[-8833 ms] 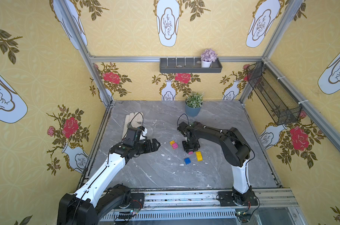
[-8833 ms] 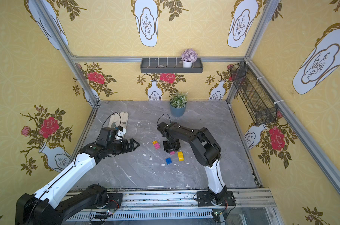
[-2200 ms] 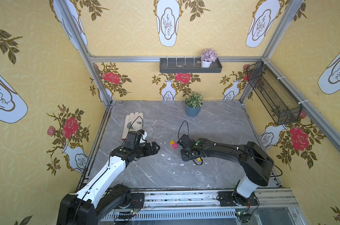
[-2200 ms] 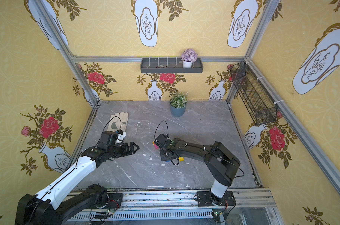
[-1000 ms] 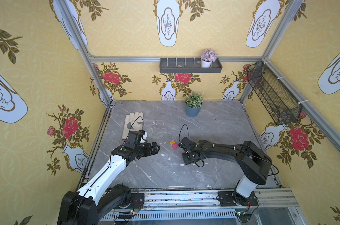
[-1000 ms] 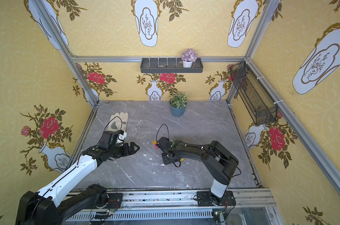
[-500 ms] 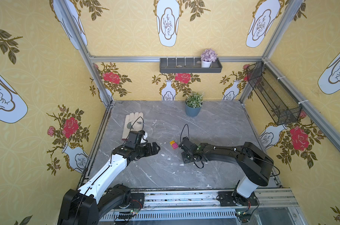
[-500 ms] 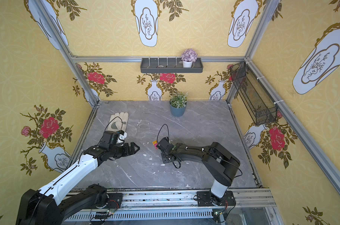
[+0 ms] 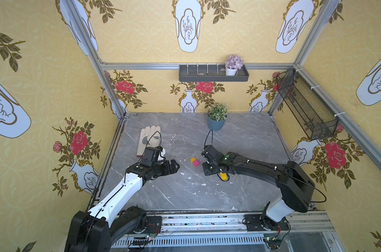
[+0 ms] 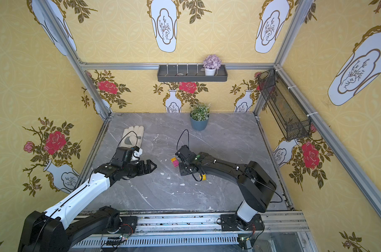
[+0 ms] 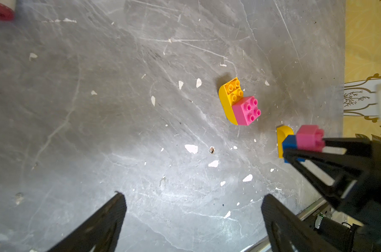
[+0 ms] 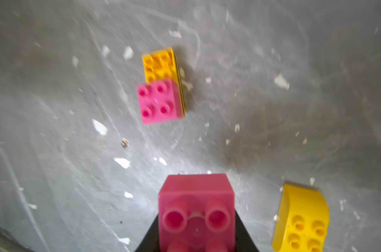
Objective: Assemble the letter s with lego
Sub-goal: Pick up the lego brick from the center of the board, then assemble the lego brick with the lego brick.
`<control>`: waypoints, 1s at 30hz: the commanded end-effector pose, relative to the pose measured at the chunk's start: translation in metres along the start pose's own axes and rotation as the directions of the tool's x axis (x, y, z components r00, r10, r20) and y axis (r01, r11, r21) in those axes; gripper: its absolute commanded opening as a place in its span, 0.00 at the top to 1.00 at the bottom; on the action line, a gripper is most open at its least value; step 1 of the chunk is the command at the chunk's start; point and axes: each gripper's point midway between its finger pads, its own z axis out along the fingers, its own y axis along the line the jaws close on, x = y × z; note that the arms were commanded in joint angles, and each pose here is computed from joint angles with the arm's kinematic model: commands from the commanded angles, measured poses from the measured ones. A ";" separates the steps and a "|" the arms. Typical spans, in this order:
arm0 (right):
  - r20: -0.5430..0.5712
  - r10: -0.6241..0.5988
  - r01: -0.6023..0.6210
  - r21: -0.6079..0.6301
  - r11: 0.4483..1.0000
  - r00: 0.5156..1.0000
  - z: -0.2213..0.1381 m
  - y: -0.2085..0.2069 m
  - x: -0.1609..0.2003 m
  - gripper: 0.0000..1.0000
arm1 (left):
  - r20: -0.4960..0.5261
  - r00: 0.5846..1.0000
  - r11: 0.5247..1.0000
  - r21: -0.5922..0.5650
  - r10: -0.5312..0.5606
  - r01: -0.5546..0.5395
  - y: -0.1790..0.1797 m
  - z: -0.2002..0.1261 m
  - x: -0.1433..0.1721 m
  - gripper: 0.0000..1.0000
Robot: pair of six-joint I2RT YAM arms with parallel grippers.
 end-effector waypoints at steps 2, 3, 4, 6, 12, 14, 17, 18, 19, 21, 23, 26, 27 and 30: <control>-0.112 -0.092 0.083 -0.084 0.993 0.989 -0.007 0.012 -0.013 0.72 | 0.057 0.998 0.999 0.036 0.011 -0.013 -0.007 -0.001 -0.013 0.01; -0.143 -0.104 0.091 -0.096 0.991 0.984 -0.004 0.012 -0.017 0.72 | 0.071 0.997 0.999 0.039 0.014 -0.017 -0.008 -0.003 -0.016 0.01; -0.165 -0.119 0.104 -0.098 0.990 0.979 0.000 0.012 -0.022 0.72 | 0.083 0.996 0.999 0.042 0.017 -0.021 -0.009 -0.004 -0.019 0.01; -0.196 -0.163 0.146 -0.099 0.984 0.967 0.009 0.014 -0.030 0.72 | 0.108 0.994 0.998 0.050 0.018 -0.024 -0.009 -0.006 -0.025 0.01; -0.234 -0.239 0.224 -0.091 0.970 0.942 0.031 0.019 -0.050 0.73 | 0.153 0.988 0.997 0.061 0.032 -0.042 -0.010 -0.012 -0.038 0.01; -0.238 -0.255 0.242 -0.083 0.967 0.937 0.037 0.019 -0.053 0.73 | 0.161 0.986 0.996 0.068 0.040 -0.052 -0.011 -0.015 -0.040 0.01; -0.255 -0.278 0.267 -0.076 0.961 0.926 0.046 0.017 -0.053 0.73 | 0.166 0.985 0.995 0.073 0.056 -0.069 -0.013 -0.017 -0.040 0.01; -0.257 -0.283 0.273 -0.074 0.959 0.924 0.048 0.017 -0.052 0.73 | 0.168 0.984 0.995 0.073 0.061 -0.074 -0.013 -0.018 -0.040 0.01; -0.258 -0.289 0.280 -0.072 0.957 0.922 0.050 0.016 -0.052 0.73 | 0.168 0.984 0.994 0.073 0.063 -0.076 -0.013 -0.019 -0.039 0.01; -0.260 -0.300 0.292 -0.070 0.954 0.918 0.052 0.015 -0.051 0.73 | 0.169 0.983 0.995 0.069 0.065 -0.078 -0.011 -0.019 -0.039 0.01; -0.260 -0.305 0.296 -0.074 0.952 0.916 0.053 0.015 -0.051 0.73 | 0.166 0.984 0.995 0.068 0.067 -0.080 -0.011 -0.019 -0.039 0.01; -0.256 -0.313 0.300 -0.092 0.950 0.915 0.054 0.019 -0.050 0.73 | 0.162 0.984 0.995 0.064 0.069 -0.080 -0.010 -0.018 -0.038 0.01; -0.253 -0.315 0.300 -0.097 0.949 0.915 0.054 0.019 -0.050 0.73 | 0.159 0.985 0.995 0.063 0.068 -0.079 -0.009 -0.017 -0.037 0.01; -0.251 -0.314 0.294 -0.115 0.949 0.916 0.056 0.023 -0.049 0.73 | 0.158 0.985 0.995 0.061 0.071 -0.082 -0.009 -0.017 -0.037 0.01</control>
